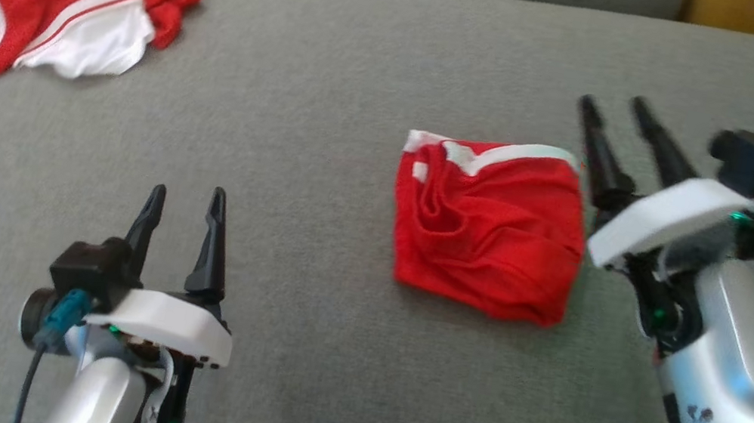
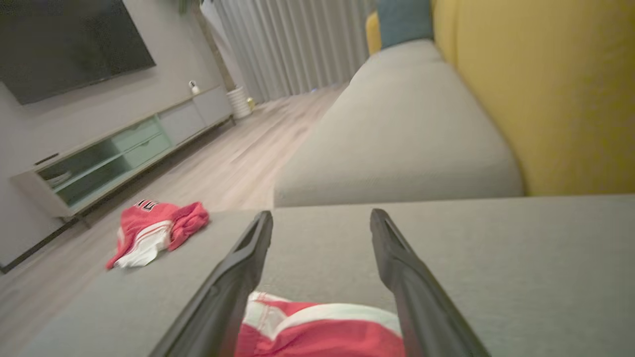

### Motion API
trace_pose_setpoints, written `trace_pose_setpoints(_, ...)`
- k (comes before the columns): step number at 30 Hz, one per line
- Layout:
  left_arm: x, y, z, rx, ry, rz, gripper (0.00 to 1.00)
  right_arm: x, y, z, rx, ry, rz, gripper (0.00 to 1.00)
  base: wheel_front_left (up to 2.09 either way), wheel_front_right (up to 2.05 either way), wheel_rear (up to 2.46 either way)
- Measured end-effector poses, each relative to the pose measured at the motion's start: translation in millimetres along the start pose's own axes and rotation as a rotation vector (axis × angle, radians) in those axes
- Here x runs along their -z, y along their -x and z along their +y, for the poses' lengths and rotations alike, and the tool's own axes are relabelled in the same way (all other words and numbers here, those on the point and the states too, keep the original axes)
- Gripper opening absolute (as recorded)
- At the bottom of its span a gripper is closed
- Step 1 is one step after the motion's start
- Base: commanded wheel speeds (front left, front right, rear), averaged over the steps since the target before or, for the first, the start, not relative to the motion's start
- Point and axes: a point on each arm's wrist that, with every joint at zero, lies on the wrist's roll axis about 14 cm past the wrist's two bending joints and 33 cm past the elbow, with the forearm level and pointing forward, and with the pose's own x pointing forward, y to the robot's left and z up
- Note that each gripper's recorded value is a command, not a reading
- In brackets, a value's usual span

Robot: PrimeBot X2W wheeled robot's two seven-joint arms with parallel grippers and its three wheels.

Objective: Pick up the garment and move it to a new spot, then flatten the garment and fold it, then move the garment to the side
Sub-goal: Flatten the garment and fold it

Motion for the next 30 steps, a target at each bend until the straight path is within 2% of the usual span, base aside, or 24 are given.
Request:
trace_pose_setpoints(3,-7,-2,-5,0.012,0.002,-0.022,1.0,-14,22,-21,0.075,0.057,-0.106,1.0,0.0,0.0,0.0)
trace_pose_setpoints(7,-17,0,-12,0.028,0.005,-0.049,1.0,-6,57,-37,0.161,0.103,-0.167,1.0,0.0,0.0,0.0)
trace_pose_setpoints(14,-12,23,-11,0.026,0.008,-0.036,1.0,1,105,-38,0.246,0.139,-0.24,1.0,0.0,0.0,0.0)
trace_pose_setpoints(21,-2,42,-9,0.019,0.004,-0.006,1.0,11,132,-34,0.283,0.124,-0.25,1.0,0.0,0.0,0.0)
trace_pose_setpoints(30,-2,49,-6,0.01,-0.005,-0.008,1.0,24,137,-22,0.262,0.093,-0.232,1.0,0.0,0.0,0.0)
